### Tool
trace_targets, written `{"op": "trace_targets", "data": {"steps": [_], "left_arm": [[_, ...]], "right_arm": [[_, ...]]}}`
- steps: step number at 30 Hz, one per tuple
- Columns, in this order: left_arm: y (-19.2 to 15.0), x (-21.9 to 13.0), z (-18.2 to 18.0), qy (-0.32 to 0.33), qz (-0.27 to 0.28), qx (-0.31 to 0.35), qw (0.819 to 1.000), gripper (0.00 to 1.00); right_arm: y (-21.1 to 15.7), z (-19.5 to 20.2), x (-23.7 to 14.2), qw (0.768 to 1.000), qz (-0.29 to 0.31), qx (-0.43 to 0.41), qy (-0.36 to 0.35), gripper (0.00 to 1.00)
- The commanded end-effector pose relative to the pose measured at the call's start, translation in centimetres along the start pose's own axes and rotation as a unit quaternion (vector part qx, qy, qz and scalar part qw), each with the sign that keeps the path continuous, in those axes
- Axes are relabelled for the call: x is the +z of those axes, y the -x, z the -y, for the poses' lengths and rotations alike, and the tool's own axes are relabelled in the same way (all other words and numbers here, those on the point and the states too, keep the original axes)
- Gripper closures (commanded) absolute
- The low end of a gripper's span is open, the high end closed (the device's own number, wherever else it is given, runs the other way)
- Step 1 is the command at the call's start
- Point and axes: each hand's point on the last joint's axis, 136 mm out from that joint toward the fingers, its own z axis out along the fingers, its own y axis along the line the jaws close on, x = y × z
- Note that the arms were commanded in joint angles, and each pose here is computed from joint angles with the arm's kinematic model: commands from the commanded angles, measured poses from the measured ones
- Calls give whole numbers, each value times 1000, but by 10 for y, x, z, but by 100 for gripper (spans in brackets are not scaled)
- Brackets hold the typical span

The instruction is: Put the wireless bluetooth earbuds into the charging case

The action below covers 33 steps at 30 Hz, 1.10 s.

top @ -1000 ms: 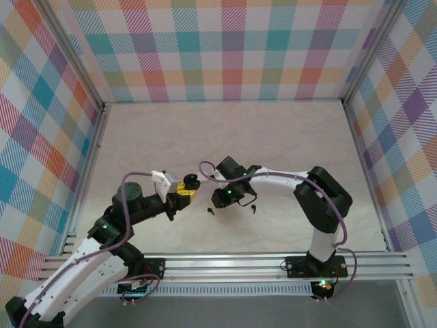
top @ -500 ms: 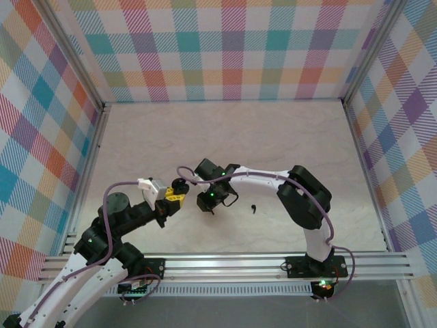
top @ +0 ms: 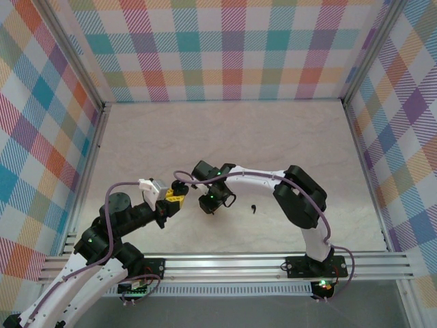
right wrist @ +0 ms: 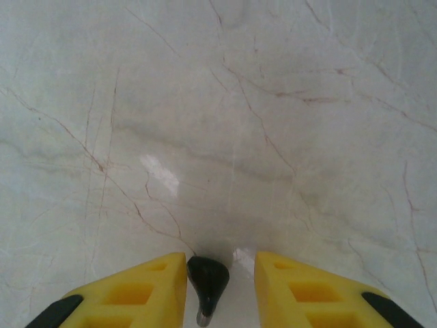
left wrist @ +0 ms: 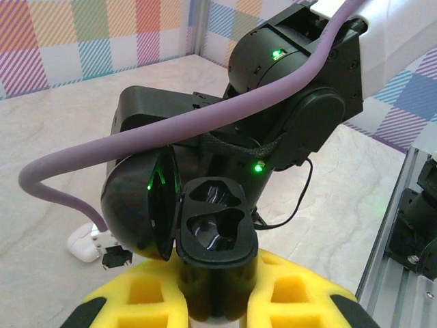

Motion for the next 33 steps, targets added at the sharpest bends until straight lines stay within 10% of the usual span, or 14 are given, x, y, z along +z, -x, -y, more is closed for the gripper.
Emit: {"op": "trace_targets", "data": {"steps": [1,21,33], "left_arm": [[8,-2,1,0,14,3,1000,100],[7,-3,0,2,12,7,1000,100],[7,6,4,-19,29,2,999,100]], "right_arm": [[-2,-5,4,1000,-16,-16,-2,67],[-16,-2,11,998,-51,-26,-24,78],[4,7,-33,999,41,11,-9,86]]}}
